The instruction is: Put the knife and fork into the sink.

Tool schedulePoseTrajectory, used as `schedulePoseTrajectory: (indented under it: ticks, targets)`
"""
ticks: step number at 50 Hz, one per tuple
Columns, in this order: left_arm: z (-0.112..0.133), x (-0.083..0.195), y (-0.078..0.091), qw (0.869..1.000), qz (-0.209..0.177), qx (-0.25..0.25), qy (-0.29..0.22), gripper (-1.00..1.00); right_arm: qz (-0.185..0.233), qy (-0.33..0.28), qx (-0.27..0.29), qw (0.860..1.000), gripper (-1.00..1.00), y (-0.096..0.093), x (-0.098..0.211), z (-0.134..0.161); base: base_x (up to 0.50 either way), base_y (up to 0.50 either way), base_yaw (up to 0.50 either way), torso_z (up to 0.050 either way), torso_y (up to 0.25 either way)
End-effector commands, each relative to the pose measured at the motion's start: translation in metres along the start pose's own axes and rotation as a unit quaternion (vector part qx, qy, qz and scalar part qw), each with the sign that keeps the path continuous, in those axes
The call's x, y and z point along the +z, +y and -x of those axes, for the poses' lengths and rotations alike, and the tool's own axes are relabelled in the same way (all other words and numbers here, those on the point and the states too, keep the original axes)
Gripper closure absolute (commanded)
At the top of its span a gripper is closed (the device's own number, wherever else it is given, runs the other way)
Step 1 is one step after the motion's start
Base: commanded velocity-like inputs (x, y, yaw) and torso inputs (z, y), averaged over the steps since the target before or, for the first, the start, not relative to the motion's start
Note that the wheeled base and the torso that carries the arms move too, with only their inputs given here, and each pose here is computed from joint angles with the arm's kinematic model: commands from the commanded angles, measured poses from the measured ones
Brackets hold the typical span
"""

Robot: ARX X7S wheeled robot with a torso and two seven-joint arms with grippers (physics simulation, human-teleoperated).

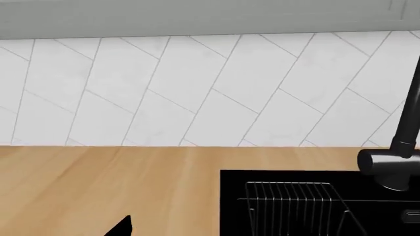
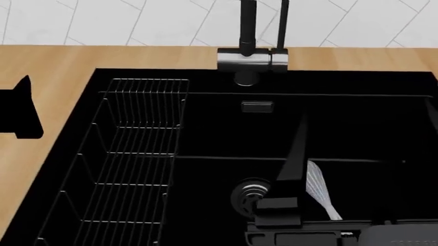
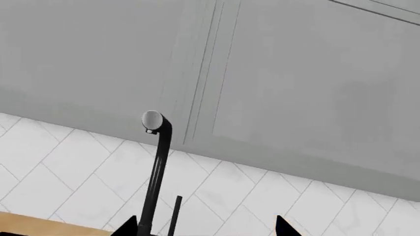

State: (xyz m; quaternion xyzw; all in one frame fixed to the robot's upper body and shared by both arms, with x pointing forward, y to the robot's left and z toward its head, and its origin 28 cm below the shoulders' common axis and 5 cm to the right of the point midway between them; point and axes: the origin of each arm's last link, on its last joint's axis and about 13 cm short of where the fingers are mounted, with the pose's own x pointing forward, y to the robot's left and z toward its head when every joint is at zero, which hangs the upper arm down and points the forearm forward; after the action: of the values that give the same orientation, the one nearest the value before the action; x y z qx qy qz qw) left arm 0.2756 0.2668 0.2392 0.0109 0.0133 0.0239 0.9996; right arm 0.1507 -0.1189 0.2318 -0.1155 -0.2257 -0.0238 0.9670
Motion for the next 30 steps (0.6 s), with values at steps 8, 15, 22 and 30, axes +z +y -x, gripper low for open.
schedulePoseTrajectory:
  ticks: [8,15,22,30]
  targets:
    - [-0.0007,0.0011,-0.0032,1.000,0.005,-0.007,0.003,-1.00,-0.017,-0.021,-0.007,1.000,-1.00,-0.0019,0.0037,-0.0006,-0.02,0.04,0.00,0.000,0.000]
    - [-0.0009,-0.0023,-0.0023,1.000,0.007,-0.006,0.005,-1.00,-0.016,-0.019,-0.003,1.000,-1.00,-0.0007,0.0038,-0.0013,0.00,0.00,0.00,0.000,0.000]
    - [0.0002,-0.0029,-0.0024,1.000,0.012,-0.009,0.008,-1.00,-0.020,-0.019,-0.004,1.000,-1.00,-0.0001,0.0034,-0.0019,0.00,0.00,0.00,0.000,0.000]
    - [0.0008,-0.0035,-0.0035,1.000,0.012,-0.011,0.009,-1.00,-0.016,-0.015,-0.001,1.000,-1.00,-0.0001,0.0044,-0.0036,0.00,0.00,0.00,0.000,0.000]
